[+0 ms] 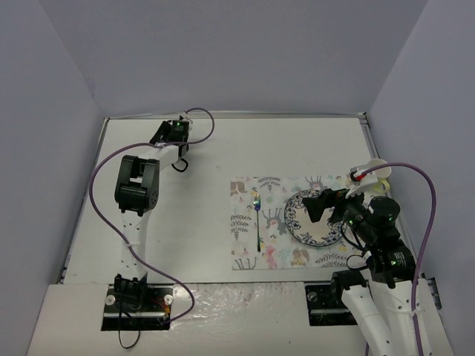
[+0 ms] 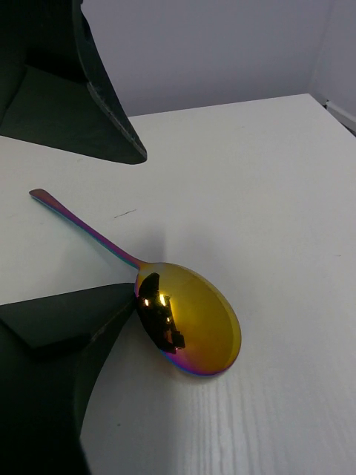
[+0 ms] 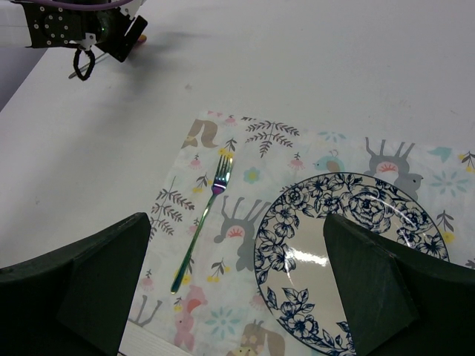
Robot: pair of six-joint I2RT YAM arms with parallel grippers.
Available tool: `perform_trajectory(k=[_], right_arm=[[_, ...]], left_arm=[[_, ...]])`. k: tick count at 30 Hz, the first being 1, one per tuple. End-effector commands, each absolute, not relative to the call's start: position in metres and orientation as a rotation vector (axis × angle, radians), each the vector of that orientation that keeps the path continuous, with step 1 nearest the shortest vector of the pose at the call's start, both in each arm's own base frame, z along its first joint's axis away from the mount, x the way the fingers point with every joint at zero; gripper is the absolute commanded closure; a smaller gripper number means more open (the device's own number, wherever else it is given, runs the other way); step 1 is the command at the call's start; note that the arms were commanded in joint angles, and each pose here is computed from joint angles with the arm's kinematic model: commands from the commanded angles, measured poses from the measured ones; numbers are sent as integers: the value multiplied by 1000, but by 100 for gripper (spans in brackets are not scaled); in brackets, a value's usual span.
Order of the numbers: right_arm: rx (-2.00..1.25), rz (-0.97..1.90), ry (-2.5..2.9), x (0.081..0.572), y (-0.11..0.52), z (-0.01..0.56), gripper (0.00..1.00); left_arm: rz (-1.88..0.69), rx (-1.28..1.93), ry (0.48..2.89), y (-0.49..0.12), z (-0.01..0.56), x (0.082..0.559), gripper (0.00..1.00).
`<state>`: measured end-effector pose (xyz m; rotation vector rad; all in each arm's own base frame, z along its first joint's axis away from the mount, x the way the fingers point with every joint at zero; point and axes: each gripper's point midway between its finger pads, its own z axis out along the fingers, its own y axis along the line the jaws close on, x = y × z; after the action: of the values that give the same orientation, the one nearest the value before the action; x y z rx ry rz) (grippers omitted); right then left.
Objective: Set the dinner table for one person
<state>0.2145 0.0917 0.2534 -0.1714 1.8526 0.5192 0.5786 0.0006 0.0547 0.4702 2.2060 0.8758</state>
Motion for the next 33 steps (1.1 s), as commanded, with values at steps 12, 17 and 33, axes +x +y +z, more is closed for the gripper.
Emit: perform_trajectory(k=[12,17,33], right_arm=[[-168,503,1807,224,91,263,0],[-164,502,1806,224,91,263,0],[-158,507,1807,226,91,266,0]], left_arm=[[858,524,2177,-10,71,607,74],[851,523,2177,-10,71,607,89],[538,266,2138,-32,145,581,100]])
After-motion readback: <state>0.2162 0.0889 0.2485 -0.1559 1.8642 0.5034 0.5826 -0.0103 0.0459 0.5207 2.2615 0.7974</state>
